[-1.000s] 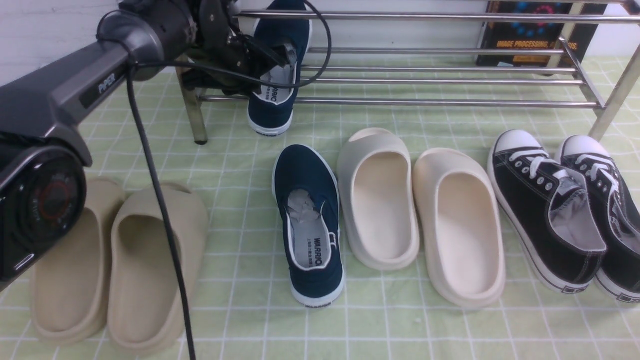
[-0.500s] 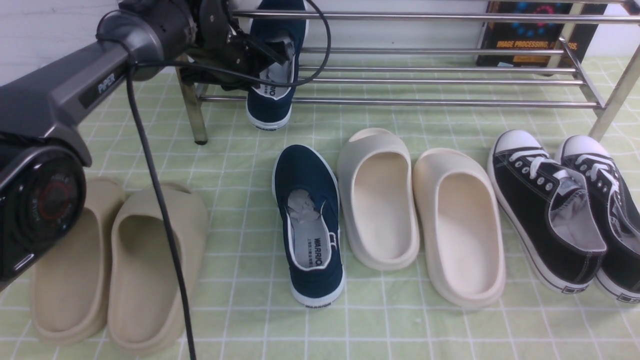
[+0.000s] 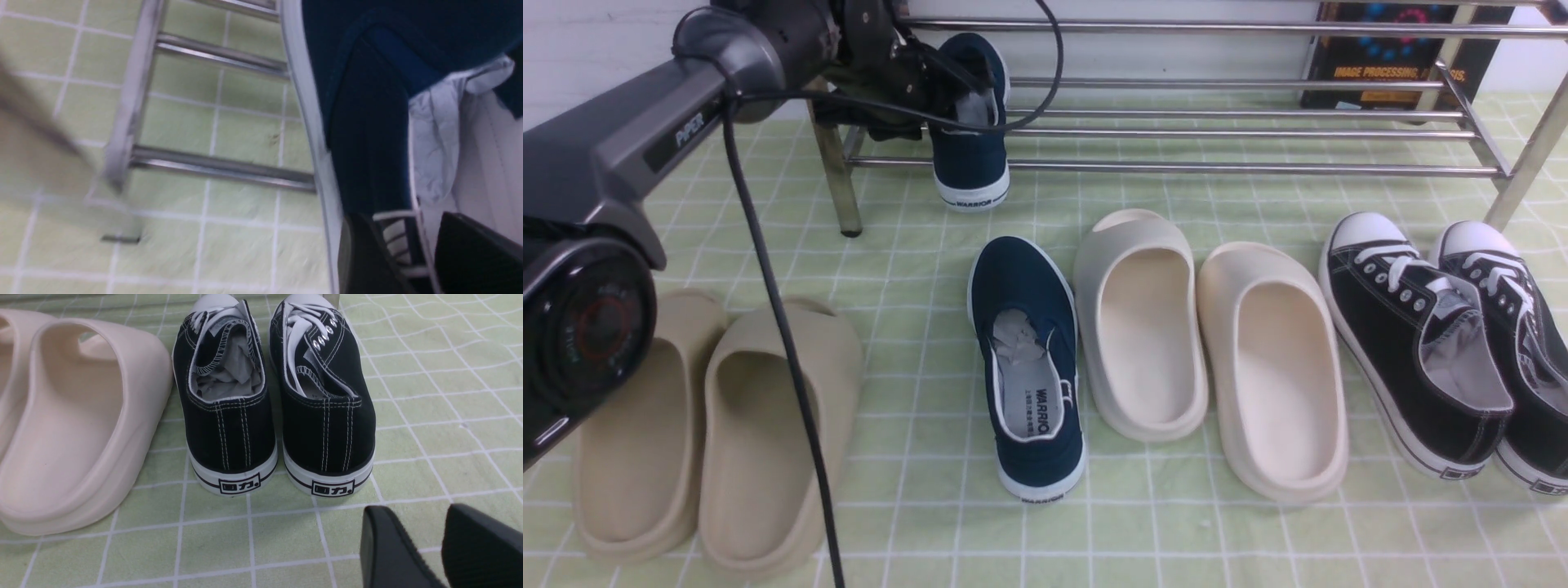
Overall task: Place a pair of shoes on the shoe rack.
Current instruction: Use the left arm to put a shoe into the shoe rack
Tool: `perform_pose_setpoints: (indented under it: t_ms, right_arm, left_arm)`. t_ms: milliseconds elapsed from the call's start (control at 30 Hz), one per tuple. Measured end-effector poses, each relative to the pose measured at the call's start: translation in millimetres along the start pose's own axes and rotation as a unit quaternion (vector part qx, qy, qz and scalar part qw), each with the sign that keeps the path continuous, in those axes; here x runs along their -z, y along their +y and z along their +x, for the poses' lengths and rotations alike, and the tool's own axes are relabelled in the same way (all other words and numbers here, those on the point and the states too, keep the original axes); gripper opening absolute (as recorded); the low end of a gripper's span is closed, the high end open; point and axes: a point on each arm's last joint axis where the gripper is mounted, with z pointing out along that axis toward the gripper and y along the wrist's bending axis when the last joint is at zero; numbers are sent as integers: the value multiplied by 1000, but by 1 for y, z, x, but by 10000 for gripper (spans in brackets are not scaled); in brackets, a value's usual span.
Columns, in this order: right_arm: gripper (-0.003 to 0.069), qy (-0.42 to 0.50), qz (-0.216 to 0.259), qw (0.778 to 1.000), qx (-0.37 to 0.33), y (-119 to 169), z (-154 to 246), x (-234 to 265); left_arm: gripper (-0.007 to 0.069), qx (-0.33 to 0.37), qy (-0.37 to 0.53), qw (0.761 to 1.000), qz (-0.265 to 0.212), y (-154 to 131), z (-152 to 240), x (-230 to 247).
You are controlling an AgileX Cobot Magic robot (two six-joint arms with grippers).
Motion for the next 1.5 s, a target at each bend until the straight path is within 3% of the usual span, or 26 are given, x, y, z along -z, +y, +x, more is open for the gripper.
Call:
perform_pose_setpoints:
  t_ms: [233,400,467,533,600,933,1233,1500]
  right_arm:
    - [244,0,0,1000,0,0,0,0]
    - [244,0,0,1000,0,0,0,0]
    - [244,0,0,1000,0,0,0,0]
    - [244,0,0,1000,0,0,0,0]
    - [244,0,0,1000,0,0,0,0]
    - [246,0,0,1000,0,0,0,0]
    - [246,0,0,1000,0,0,0,0]
    - [246,0,0,1000,0,0,0,0]
  left_arm:
    - [272,-20,17,999,-28,0,-9,42]
    - [158,-53,82,994,-41,-6,0,70]
    - [114,-71,108,991,-35,-12,7,72]
    - [18,-98,140,985,-17,-25,26,65]
    - [-13,-99,144,984,-8,-29,35,58]
    - [-13,-75,91,993,-9,-23,44,3]
    - [-13,-41,54,996,-51,-18,40,1]
    - [-13,-45,19,998,-44,-19,33,-1]
